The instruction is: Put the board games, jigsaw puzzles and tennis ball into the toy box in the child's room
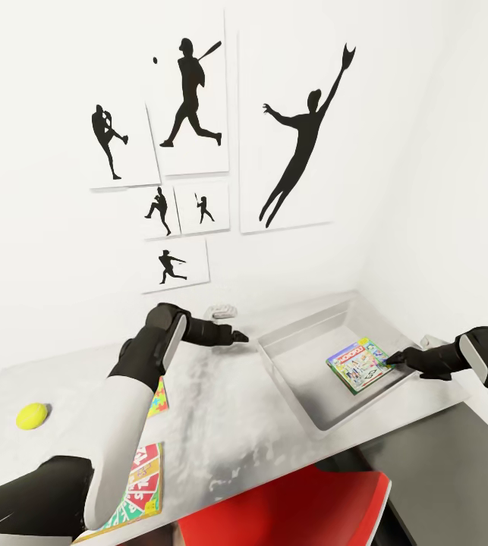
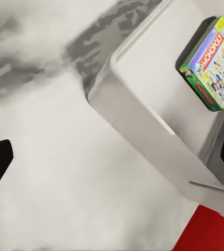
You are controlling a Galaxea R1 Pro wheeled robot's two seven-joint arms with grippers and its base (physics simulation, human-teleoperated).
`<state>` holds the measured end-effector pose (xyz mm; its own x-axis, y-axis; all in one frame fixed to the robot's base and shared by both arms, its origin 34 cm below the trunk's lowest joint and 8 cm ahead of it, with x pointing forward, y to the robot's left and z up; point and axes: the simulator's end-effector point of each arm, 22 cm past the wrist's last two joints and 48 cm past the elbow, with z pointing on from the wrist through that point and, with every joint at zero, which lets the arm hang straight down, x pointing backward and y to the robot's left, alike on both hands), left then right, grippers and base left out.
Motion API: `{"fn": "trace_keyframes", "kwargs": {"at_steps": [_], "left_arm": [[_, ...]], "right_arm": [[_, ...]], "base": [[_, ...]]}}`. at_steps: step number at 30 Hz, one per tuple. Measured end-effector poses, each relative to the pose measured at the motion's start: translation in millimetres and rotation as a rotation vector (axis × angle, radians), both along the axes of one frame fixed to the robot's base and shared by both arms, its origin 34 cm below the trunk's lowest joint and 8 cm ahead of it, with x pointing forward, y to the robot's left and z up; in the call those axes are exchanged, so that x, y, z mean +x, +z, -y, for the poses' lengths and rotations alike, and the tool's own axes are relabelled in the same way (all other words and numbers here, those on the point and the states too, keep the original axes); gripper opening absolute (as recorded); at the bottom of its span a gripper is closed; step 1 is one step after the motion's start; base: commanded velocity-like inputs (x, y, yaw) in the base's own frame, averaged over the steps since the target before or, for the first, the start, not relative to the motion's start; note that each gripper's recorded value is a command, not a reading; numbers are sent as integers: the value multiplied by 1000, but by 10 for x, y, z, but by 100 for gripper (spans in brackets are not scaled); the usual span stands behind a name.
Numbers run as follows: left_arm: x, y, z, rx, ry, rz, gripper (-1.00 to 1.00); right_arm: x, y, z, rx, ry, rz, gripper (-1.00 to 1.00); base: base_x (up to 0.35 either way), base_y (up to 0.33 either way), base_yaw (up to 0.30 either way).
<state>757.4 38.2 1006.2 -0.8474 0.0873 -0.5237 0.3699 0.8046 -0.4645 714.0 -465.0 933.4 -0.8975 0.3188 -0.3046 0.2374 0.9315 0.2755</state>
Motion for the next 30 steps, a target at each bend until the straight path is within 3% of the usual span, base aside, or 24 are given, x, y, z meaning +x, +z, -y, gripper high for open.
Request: {"fn": "trace_keyframes", "kwargs": {"at_steps": [7, 30], "left_arm": [[-11, -138, -70, 43, 19, -20, 100], [-9, -141, -76, 45, 21, -21, 100]], "right_arm": [[2, 4, -6, 4, 0, 2, 100], [-4, 5, -17, 10, 1, -1, 100]], "base": [[0, 0, 0], [0, 0, 0]]}}
